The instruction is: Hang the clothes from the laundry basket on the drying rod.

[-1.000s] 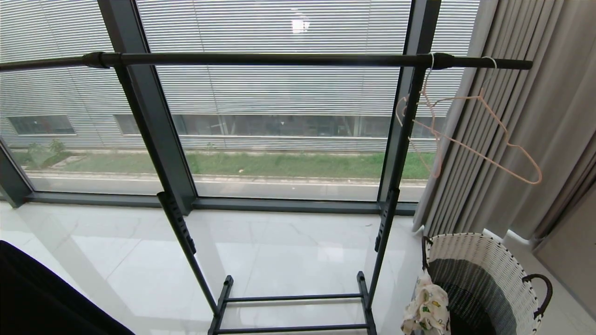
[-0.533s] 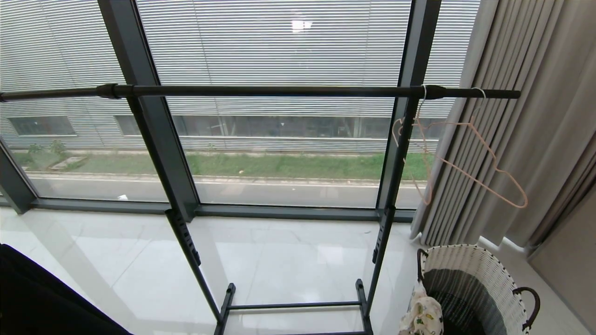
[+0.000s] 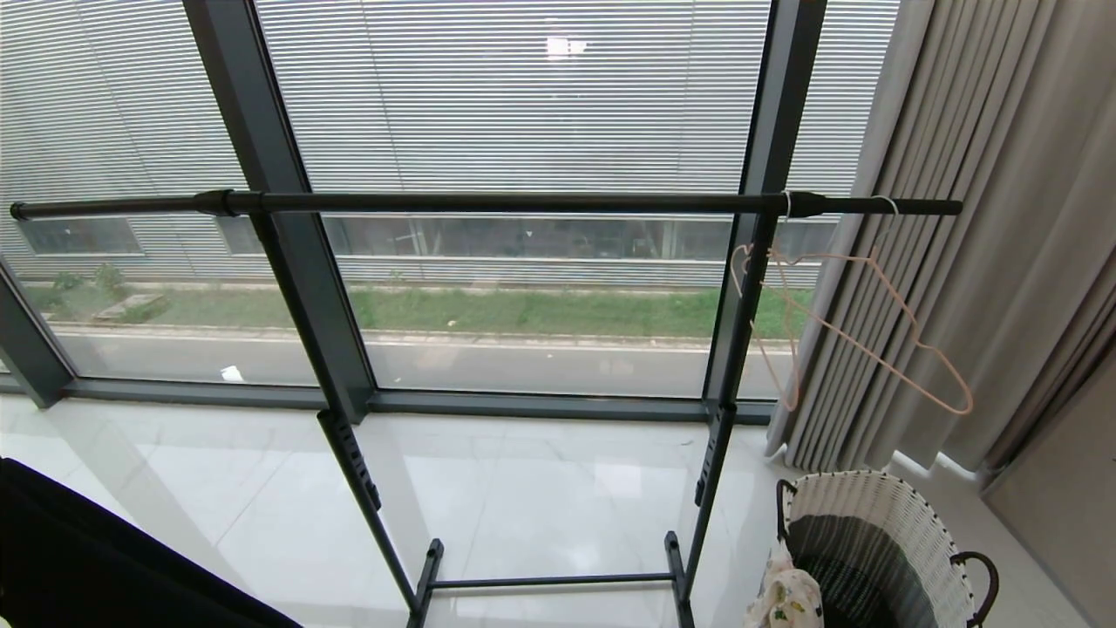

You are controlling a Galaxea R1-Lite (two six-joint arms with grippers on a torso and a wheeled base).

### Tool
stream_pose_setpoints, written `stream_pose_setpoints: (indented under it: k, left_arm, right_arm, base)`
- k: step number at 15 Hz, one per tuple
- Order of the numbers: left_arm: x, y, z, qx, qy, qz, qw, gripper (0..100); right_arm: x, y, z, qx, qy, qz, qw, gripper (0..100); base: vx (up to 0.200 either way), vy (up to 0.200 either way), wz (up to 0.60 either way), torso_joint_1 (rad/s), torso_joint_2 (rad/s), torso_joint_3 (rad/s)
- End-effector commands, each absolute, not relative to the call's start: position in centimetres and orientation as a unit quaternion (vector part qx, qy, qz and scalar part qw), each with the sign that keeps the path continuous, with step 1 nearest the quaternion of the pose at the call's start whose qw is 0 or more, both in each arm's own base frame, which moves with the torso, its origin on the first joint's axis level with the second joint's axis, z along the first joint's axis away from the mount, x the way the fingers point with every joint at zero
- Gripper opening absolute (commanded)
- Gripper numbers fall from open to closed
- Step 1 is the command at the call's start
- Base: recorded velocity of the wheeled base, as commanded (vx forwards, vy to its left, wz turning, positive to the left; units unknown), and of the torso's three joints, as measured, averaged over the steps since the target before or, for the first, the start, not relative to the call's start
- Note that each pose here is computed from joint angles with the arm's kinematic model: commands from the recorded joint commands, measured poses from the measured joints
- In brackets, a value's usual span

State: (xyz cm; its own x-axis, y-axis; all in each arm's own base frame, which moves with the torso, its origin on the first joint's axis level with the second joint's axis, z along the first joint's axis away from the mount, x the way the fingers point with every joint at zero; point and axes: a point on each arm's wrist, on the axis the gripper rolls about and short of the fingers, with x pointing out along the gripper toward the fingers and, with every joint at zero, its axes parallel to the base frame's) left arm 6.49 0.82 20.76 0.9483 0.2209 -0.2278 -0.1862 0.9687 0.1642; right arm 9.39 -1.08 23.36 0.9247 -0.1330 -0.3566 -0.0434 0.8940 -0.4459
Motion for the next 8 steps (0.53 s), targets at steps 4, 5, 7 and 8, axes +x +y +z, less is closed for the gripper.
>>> stream_pose_setpoints:
  k: [4,5,7,8]
  left_arm:
    - [6.51,0.81,20.84,0.072,0.122,0.103,0.985,0]
    - [6.51,0.81,20.75,0.079,0.124,0.102,0.984,0]
    - [6.51,0.81,20.75,0.094,0.126,0.100,0.983,0]
    - [6.54,0.81,20.74,0.095,0.127,0.100,0.982,0]
  right_arm:
    - [9.41,-1.09,23.40,-0.228,0.192,-0.024,0.954,100]
    - [9.41,-1.09,23.36,-0.228,0.193,-0.024,0.954,100]
    - [9.41,-1.08,23.40,-0.229,0.192,-0.023,0.954,100]
    - [9.41,-1.09,23.40,-0.228,0.192,-0.024,0.954,100]
  base:
    - [0.000,-0.100,0.00,0.002,0.00,0.002]
    - [0.000,-0.200,0.00,-0.007,-0.01,0.002]
    - [0.000,-0.200,0.00,0.012,0.00,-0.007]
    - [0.000,-0.200,0.00,0.012,0.01,-0.002]
